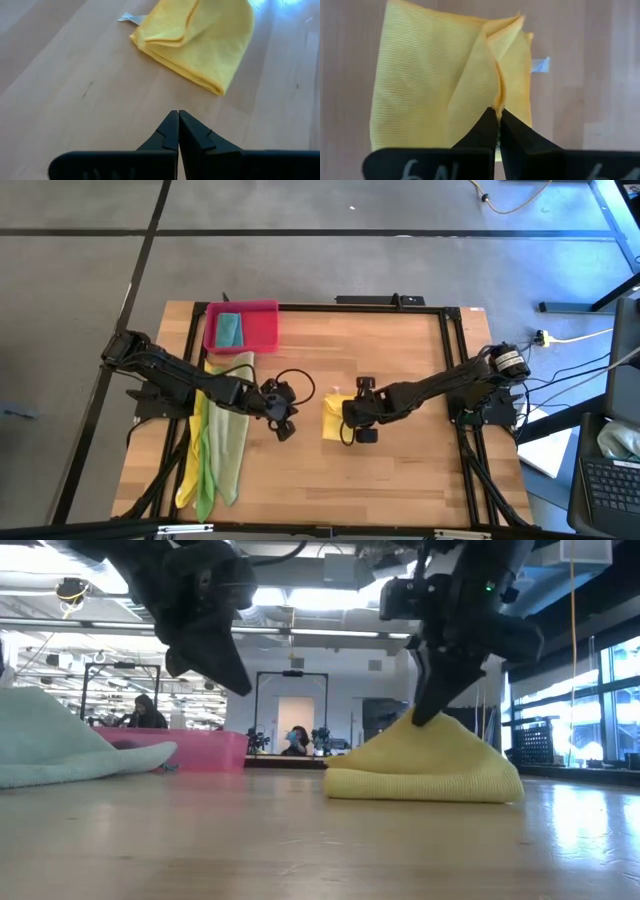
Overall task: Fold microfiber towels
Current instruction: Fold the right yellow microfiber towel on the table
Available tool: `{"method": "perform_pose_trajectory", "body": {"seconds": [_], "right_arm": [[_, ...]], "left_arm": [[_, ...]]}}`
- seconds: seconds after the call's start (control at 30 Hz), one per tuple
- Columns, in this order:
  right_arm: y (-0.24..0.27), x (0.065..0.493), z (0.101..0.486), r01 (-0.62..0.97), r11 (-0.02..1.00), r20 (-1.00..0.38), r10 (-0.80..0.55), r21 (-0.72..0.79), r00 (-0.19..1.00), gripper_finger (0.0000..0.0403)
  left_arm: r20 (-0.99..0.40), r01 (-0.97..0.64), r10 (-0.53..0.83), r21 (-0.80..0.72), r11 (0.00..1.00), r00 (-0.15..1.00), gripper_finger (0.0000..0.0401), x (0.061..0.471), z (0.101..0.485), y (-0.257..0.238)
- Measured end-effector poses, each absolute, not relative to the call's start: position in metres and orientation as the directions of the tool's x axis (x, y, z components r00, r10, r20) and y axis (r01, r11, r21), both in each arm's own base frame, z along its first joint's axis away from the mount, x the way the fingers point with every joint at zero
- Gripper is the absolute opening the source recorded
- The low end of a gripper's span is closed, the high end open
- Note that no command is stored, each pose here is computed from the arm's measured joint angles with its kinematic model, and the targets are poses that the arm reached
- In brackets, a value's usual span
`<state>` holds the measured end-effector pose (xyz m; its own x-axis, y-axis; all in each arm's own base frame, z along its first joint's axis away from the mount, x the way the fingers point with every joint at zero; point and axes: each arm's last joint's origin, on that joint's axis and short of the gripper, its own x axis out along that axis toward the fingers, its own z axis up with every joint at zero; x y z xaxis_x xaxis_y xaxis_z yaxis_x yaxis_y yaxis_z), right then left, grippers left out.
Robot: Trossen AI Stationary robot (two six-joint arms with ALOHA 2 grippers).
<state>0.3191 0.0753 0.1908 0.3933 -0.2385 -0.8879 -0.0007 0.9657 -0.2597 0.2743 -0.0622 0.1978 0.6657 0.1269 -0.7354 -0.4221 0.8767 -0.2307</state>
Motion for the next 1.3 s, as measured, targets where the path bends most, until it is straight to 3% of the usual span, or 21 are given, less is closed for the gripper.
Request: {"method": "perform_pose_trajectory", "body": {"seconds": [0.23,0.4,0.83,1.3], "right_arm": [[0.073,0.316,0.216,0.039,0.952,-0.830,-0.285,-0.304,0.479,0.0009],[0.071,0.319,0.210,0.007,0.960,-0.832,-0.246,-0.280,0.498,0.0012],[0.037,0.305,0.172,0.088,0.958,-0.882,-0.286,-0.273,0.373,0.0013],[0.007,0.306,0.171,0.193,0.943,-0.885,-0.322,-0.270,0.336,0.0014]], "left_arm": [[-0.736,-0.406,0.115,-0.230,0.884,0.667,0.0000,0.273,0.198,-0.067],[-0.736,-0.412,0.122,-0.227,0.882,0.666,0.0000,0.274,0.198,-0.065],[-0.736,-0.433,0.120,-0.251,0.865,0.666,0.0000,0.274,0.197,-0.066],[-0.735,-0.461,0.126,-0.273,0.844,0.667,0.0000,0.274,0.198,-0.065]]}}
